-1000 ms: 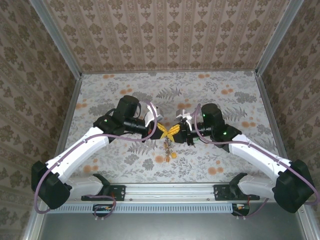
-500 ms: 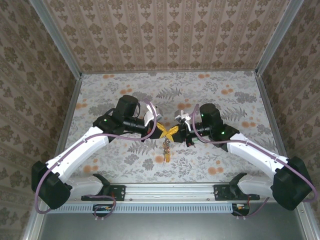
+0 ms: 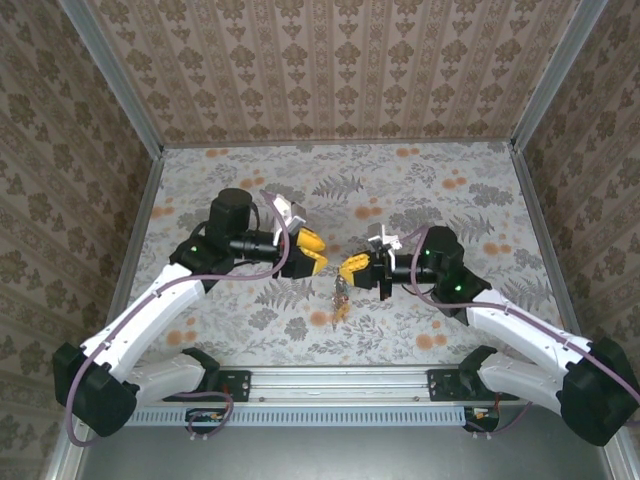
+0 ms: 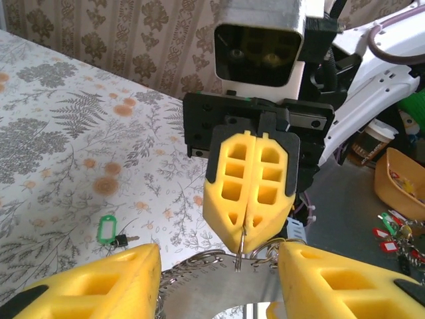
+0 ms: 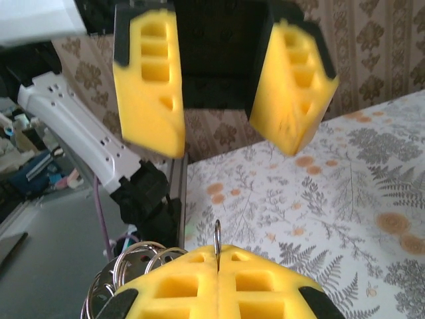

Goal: Put the keys on the keyring

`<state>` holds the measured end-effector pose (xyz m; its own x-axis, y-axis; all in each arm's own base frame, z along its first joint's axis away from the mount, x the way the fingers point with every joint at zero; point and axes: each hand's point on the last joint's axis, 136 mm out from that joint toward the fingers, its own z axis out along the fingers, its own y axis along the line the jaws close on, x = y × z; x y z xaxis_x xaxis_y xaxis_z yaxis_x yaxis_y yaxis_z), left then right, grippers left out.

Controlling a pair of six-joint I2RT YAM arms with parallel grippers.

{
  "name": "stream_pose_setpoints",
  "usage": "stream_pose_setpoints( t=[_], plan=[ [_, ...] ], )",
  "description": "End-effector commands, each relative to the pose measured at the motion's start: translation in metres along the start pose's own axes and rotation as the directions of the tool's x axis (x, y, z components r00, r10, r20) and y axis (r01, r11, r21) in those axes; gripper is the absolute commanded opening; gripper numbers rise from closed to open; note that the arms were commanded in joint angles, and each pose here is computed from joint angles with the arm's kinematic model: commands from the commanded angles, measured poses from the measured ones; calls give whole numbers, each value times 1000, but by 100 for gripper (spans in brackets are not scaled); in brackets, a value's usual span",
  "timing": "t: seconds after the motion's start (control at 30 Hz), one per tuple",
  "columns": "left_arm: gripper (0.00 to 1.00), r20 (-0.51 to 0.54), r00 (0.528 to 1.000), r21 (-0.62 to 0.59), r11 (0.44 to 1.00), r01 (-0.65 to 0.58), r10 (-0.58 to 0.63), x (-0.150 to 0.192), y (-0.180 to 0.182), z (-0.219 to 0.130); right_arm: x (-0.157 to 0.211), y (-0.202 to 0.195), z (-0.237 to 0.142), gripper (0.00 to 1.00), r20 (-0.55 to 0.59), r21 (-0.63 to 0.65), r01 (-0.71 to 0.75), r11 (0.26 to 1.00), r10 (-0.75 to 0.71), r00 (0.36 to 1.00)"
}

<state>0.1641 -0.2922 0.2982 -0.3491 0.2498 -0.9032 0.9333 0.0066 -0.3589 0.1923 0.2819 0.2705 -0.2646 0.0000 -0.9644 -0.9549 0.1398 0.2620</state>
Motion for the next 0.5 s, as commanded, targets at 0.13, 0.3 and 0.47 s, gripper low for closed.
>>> stream_pose_setpoints(
  t=[0.13, 0.3, 0.47],
  plan=[
    [48, 19, 1000, 53, 998, -22, 21, -2, -13, 7, -51, 12, -6, 0, 221, 3, 46, 999, -45, 974],
    [42, 33, 999, 55, 998, -41, 40, -5, -11, 10, -56, 17, -3, 0, 254, -19, 44, 999, -38, 967],
    [36, 51, 997, 66, 996, -65, 62, -12, -12, 14, -55, 25, 3, 0, 249, -45, 53, 998, -40, 968]
  ],
)
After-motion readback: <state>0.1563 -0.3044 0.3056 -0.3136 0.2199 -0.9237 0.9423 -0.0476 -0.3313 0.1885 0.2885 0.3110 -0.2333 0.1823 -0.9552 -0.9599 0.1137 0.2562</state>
